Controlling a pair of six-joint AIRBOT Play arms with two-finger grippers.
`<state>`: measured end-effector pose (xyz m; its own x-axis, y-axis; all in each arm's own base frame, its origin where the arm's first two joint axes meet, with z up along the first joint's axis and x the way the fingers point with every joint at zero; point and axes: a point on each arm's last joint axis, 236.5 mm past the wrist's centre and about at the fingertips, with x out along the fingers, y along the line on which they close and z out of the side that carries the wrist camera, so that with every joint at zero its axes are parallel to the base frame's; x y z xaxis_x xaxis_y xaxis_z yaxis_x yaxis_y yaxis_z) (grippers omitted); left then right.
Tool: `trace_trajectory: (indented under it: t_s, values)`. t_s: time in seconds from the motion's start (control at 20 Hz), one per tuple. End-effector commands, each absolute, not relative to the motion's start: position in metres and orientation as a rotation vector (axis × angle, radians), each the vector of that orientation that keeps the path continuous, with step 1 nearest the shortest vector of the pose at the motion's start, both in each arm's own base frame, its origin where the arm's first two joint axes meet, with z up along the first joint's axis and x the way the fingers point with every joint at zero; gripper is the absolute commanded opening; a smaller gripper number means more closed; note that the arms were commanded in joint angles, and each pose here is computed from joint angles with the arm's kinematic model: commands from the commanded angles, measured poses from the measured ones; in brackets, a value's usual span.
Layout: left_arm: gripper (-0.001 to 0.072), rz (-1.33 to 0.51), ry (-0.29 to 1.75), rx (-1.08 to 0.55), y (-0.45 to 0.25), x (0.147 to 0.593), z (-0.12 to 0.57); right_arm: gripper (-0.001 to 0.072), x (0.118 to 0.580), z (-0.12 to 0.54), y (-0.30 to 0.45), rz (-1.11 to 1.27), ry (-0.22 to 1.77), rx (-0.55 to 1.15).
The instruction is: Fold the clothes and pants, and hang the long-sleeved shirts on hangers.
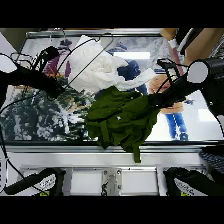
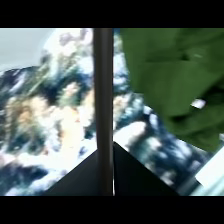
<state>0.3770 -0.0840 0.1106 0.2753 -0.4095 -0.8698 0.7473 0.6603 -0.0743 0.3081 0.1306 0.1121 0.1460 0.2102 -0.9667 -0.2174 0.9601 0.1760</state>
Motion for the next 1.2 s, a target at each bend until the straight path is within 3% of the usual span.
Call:
trace_trajectory:
  t_s: [0.0, 0.2, 0.5, 0.85, 1.15]
  values:
    - [0.0015, -1.044, 1.031, 0.445, -0.105, 0.316, 0.135, 0.0016, 0.308, 0.112, 0.131, 0.308, 1.392, -0.007]
    - [0.0013, -1.259, 0.945, 0.658, -0.105, 0.265, 0.130, 0.0016, 0.308, 0.112, 0.131, 0.308, 1.392, -0.007]
    - [0.0014, -1.329, 0.985, 0.647, -0.107, 0.203, 0.082, 0.0016, 0.308, 0.112, 0.131, 0.308, 1.392, -0.007]
    - [0.0013, -1.286, 0.998, 0.611, -0.108, 0.222, 0.057, 0.0017, 0.308, 0.112, 0.131, 0.308, 1.392, -0.007]
    - [0.0013, -1.353, 1.054, 0.591, -0.110, 0.248, 0.038, 0.0016, 0.308, 0.112, 0.131, 0.308, 1.391, -0.007]
